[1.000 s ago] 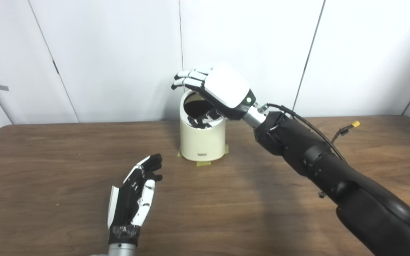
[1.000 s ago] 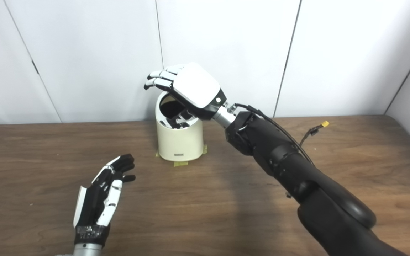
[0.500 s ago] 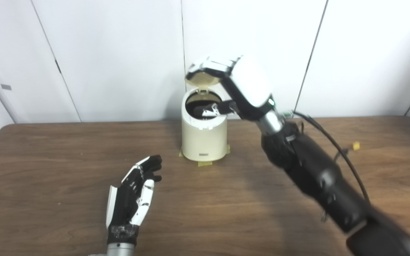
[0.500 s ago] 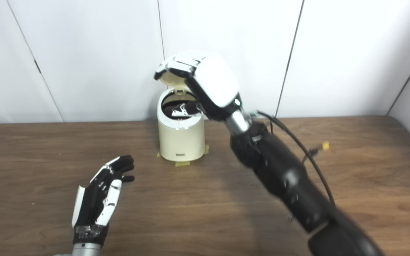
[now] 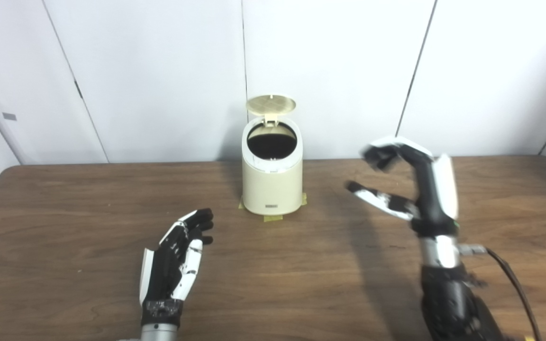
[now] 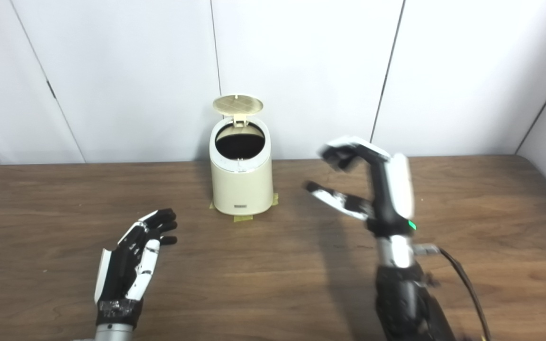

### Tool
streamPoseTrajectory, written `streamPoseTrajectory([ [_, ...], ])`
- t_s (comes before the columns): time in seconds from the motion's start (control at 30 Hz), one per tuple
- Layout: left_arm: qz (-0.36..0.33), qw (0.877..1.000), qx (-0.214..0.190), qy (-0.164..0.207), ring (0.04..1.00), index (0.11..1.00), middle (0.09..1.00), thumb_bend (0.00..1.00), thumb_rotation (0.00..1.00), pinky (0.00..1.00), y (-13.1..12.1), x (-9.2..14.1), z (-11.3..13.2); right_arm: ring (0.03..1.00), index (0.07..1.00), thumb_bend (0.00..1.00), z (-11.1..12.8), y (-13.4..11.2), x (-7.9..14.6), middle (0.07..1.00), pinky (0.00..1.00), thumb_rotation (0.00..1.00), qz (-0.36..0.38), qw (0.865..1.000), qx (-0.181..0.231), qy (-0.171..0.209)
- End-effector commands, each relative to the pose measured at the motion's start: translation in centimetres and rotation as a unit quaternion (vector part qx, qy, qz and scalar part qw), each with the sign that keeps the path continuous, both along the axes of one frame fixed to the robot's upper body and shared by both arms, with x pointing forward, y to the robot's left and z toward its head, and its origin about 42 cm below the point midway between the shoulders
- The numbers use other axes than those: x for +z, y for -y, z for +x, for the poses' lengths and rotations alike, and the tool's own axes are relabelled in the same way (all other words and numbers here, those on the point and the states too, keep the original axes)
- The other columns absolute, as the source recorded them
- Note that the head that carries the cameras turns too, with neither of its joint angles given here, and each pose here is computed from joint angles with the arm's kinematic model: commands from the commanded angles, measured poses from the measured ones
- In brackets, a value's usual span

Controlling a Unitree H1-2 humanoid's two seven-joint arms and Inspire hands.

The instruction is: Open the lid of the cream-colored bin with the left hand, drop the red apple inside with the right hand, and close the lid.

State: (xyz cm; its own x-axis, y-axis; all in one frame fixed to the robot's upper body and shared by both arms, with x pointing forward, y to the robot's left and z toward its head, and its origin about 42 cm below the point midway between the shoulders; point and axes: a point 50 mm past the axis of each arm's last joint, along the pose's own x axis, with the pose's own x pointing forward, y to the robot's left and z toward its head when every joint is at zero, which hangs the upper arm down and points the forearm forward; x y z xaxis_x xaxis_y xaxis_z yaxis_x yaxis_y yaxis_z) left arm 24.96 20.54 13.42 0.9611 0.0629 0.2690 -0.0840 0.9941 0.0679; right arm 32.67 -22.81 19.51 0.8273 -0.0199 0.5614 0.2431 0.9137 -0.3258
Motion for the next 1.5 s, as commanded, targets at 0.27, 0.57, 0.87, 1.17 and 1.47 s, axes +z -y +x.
streamPoseTrajectory([
  [0.27,-0.009,1.0,0.006,0.003,0.774,0.751,0.773,0.19,0.59,0.68,-0.5,-0.2,-1.6,0.791,0.819,0.23,-3.1,0.1,-1.6,0.82,0.7,0.7,0.088,0.984,0.116,-0.105],
  [0.57,0.007,1.0,-0.004,0.01,0.788,0.762,0.79,0.22,0.62,0.7,-0.7,-0.1,-1.4,0.841,0.848,0.25,-3.0,0.1,-3.7,0.859,0.75,0.8,0.104,0.977,0.114,-0.147],
  [0.87,0.165,0.978,0.005,0.125,0.893,0.868,0.887,0.41,0.99,0.83,-0.9,10.5,3.8,0.931,0.952,0.24,-2.3,0.3,-4.8,0.949,0.84,0.98,0.093,0.972,0.127,-0.176],
  [1.17,0.292,0.95,0.04,0.103,0.998,0.987,0.994,0.58,0.99,1.0,0.7,21.8,11.0,0.921,0.945,0.25,-1.8,0.1,-5.2,0.938,0.83,0.97,0.096,0.971,0.119,-0.186],
  [1.47,0.396,0.911,0.038,0.109,1.0,1.0,1.0,0.71,1.0,1.0,4.2,27.2,14.1,0.911,0.928,0.24,-1.6,0.1,-5.5,0.927,0.81,0.93,0.096,0.97,0.115,-0.19],
])
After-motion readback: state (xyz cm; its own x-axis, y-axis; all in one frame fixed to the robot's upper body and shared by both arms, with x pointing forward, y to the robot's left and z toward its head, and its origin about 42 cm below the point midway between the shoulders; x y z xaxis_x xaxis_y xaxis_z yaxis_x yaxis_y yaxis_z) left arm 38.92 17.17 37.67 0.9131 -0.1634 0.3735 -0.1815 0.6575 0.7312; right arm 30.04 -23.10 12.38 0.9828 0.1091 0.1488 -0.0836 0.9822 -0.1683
